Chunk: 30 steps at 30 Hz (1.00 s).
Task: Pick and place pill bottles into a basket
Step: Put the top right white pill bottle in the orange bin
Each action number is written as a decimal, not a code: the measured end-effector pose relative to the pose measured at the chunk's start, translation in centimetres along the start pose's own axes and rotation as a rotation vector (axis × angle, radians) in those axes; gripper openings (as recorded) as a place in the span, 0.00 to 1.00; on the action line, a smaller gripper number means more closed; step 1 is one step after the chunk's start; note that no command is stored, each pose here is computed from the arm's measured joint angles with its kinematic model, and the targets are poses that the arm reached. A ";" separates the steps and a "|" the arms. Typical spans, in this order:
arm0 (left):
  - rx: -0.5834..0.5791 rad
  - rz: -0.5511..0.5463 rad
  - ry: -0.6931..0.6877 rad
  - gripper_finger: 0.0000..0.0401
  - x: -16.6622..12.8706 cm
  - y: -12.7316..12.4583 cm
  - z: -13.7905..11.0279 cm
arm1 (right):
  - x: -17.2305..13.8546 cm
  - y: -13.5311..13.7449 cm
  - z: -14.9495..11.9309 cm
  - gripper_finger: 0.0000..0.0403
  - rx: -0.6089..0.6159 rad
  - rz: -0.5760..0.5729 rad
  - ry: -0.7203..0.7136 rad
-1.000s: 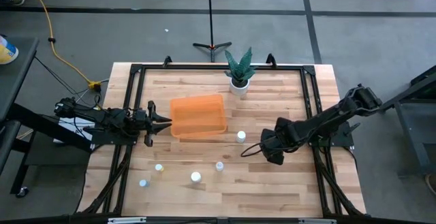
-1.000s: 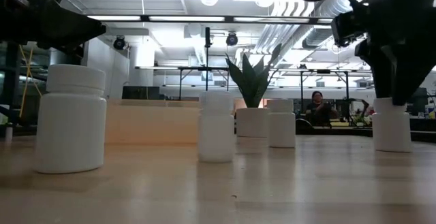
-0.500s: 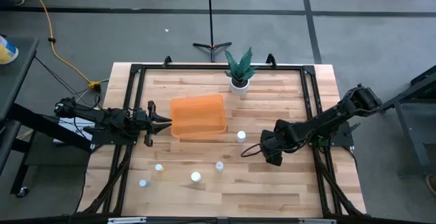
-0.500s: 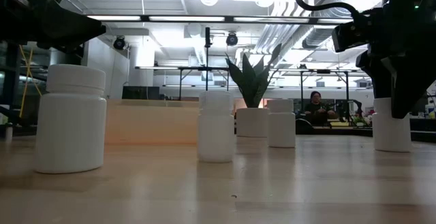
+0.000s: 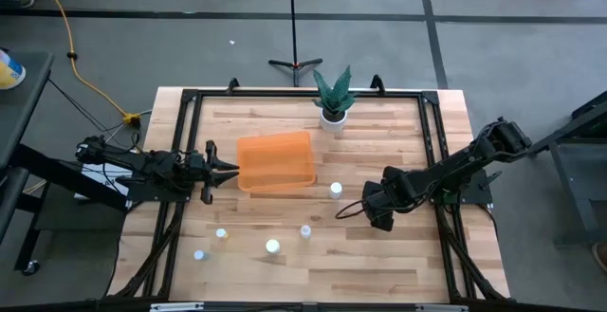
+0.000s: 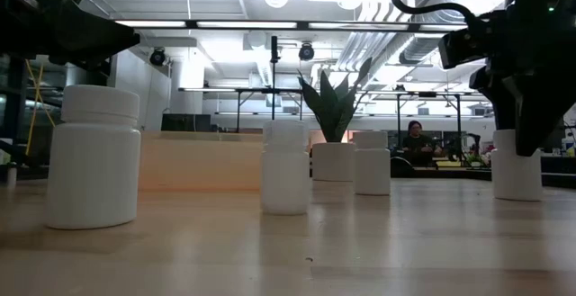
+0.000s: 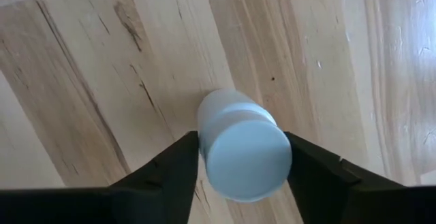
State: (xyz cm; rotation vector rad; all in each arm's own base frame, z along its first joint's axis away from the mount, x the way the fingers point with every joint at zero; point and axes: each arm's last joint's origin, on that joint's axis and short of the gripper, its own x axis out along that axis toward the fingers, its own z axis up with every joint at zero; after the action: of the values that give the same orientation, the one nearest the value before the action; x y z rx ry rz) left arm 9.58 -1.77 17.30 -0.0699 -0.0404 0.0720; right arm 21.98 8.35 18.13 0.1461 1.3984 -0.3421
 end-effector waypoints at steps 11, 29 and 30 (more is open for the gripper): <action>0.000 0.000 0.000 0.27 0.0 0.0 0.0 | -1.6 0.6 1.1 0.39 -0.064 0.065 -0.028; 0.000 -0.003 0.000 0.27 0.0 0.0 0.0 | -9.3 1.5 6.6 0.41 -0.320 0.022 -0.436; 0.000 -0.003 0.000 0.27 0.0 0.0 0.0 | -9.4 1.4 7.0 0.40 -0.335 0.030 -0.459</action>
State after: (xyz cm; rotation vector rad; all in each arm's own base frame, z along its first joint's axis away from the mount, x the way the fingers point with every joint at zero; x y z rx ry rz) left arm 9.58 -1.78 17.30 -0.0698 -0.0403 0.0687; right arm 27.75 8.93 28.40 -0.1790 0.9784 -0.1010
